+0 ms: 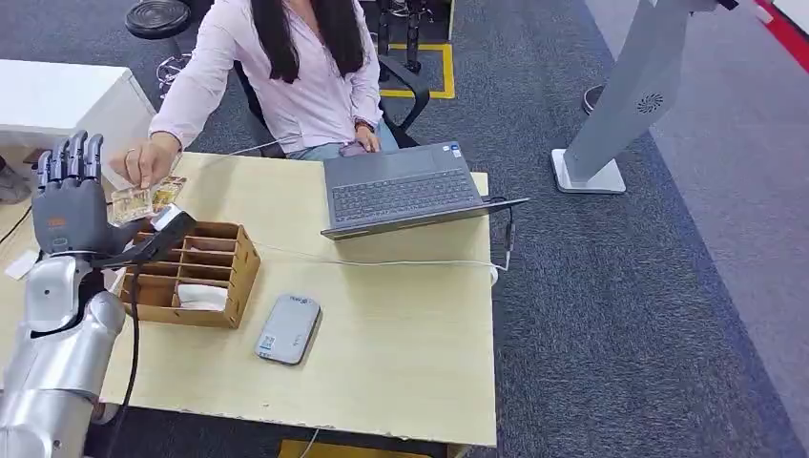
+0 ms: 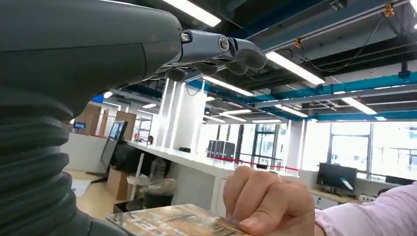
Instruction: Pass the card to the sensor for recognition and then transmit it.
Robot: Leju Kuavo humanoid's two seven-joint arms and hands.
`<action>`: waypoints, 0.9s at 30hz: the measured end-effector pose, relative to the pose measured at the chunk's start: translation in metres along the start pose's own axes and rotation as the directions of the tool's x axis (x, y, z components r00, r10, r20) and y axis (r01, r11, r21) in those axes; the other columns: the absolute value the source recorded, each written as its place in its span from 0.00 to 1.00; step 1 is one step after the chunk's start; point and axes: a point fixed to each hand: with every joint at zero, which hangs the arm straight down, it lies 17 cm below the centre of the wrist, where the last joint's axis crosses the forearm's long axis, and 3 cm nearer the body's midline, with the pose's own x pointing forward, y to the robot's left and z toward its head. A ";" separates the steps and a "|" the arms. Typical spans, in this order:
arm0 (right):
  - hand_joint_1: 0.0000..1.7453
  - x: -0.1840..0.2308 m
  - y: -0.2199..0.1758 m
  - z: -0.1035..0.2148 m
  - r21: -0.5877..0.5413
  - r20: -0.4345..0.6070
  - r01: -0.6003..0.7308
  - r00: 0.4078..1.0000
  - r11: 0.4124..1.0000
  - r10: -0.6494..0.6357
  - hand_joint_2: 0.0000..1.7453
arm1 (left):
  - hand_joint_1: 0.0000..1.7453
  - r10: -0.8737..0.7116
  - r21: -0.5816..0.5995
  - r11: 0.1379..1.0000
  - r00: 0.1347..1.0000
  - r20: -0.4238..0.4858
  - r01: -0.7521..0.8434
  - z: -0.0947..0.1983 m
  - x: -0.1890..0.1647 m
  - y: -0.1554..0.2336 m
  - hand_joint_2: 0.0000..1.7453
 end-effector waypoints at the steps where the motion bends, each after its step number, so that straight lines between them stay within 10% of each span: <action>1: 0.00 0.000 0.000 0.000 0.000 0.000 0.000 1.000 1.000 0.000 0.00 | 0.00 0.000 0.000 1.000 1.000 0.000 0.000 0.000 0.000 0.000 1.00; 2: 0.00 0.000 0.000 0.000 0.000 0.000 0.000 1.000 1.000 0.000 0.00 | 0.00 0.000 0.000 1.000 1.000 0.000 0.000 0.000 0.000 0.000 1.00; 3: 0.00 0.000 0.000 0.000 0.000 0.000 0.000 1.000 1.000 0.000 0.00 | 1.00 0.000 0.000 1.000 1.000 0.000 0.000 0.000 0.000 0.000 1.00; 27: 0.00 0.001 0.003 0.001 0.014 0.018 -0.029 0.999 0.999 0.029 0.00 | 1.00 0.040 -0.022 0.999 0.999 0.010 -0.040 0.010 0.002 -0.011 1.00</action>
